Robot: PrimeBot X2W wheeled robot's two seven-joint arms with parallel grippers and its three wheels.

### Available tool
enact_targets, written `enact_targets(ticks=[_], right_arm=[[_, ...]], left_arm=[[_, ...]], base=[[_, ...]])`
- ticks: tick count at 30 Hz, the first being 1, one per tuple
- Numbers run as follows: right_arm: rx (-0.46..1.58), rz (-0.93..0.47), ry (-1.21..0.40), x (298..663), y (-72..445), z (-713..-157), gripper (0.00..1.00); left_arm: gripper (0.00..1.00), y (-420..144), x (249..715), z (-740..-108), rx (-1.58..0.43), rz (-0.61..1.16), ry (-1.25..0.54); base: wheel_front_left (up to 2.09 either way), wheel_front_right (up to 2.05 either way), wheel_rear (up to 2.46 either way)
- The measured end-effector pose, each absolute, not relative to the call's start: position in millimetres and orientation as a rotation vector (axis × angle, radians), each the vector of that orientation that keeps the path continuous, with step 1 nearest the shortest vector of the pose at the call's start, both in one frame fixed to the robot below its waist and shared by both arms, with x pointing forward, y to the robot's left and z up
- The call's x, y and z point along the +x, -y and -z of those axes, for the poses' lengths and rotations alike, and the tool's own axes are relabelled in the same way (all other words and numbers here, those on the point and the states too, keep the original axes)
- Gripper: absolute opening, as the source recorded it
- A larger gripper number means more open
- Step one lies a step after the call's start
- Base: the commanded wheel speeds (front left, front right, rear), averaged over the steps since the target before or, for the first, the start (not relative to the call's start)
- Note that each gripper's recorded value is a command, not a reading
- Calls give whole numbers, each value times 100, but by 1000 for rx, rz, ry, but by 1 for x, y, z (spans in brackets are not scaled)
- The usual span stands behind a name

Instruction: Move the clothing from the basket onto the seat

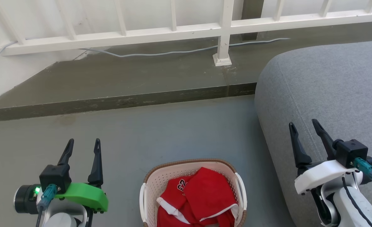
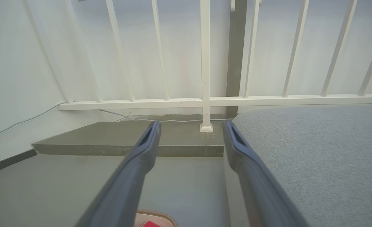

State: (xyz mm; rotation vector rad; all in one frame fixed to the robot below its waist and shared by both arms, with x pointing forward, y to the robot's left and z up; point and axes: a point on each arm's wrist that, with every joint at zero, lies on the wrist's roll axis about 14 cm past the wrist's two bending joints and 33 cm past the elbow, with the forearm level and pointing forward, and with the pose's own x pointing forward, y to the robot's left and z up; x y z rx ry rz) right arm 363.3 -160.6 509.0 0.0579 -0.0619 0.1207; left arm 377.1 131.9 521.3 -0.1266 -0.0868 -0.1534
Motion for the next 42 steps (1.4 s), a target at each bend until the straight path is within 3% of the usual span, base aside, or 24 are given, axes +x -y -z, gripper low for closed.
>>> enact_targets(ticks=[21, 42], right_arm=[[66, -125, 28, 366, 163, -498, 100], [85, -84, 40, 412, 178, -497, 100]], left_arm=[[100, -123, 380, -510, -137, 171, 53], [100, -40, 404, -460, -208, 387, -125]], base=[[0, 0, 0], [0, 0, 0]])
